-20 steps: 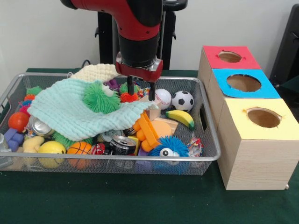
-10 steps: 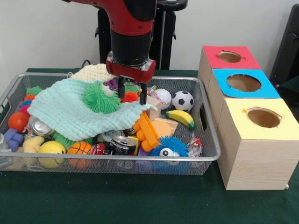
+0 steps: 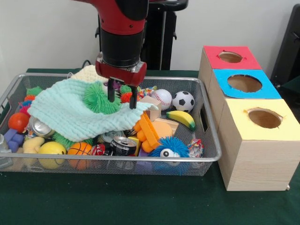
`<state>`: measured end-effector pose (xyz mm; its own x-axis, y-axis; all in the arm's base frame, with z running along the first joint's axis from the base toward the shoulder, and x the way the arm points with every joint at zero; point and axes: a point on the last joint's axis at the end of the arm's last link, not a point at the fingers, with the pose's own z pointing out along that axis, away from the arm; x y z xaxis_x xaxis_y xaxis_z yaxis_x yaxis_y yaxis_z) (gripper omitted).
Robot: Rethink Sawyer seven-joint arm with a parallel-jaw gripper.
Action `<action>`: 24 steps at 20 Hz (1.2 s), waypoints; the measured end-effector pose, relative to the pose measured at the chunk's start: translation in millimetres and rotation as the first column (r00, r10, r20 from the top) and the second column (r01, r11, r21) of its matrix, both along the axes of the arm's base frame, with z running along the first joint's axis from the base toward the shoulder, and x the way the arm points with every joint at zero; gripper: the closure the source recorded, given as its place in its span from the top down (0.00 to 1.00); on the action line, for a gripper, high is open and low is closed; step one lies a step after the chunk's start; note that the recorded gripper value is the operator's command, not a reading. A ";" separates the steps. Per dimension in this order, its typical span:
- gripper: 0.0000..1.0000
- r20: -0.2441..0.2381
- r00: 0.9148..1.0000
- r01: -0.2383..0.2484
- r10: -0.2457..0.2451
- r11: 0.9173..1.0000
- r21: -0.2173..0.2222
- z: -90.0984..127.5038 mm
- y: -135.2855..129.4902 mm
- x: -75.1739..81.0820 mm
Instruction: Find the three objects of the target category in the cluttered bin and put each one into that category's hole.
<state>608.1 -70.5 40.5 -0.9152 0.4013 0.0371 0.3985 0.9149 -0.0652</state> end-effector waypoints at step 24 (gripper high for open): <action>1.00 0.130 0.979 -0.125 0.157 0.967 -0.223 -85.6 -115.2 -68.0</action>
<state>540.2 -185.7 -45.2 -0.9523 0.2518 -0.1723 0.2858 0.9339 -0.2149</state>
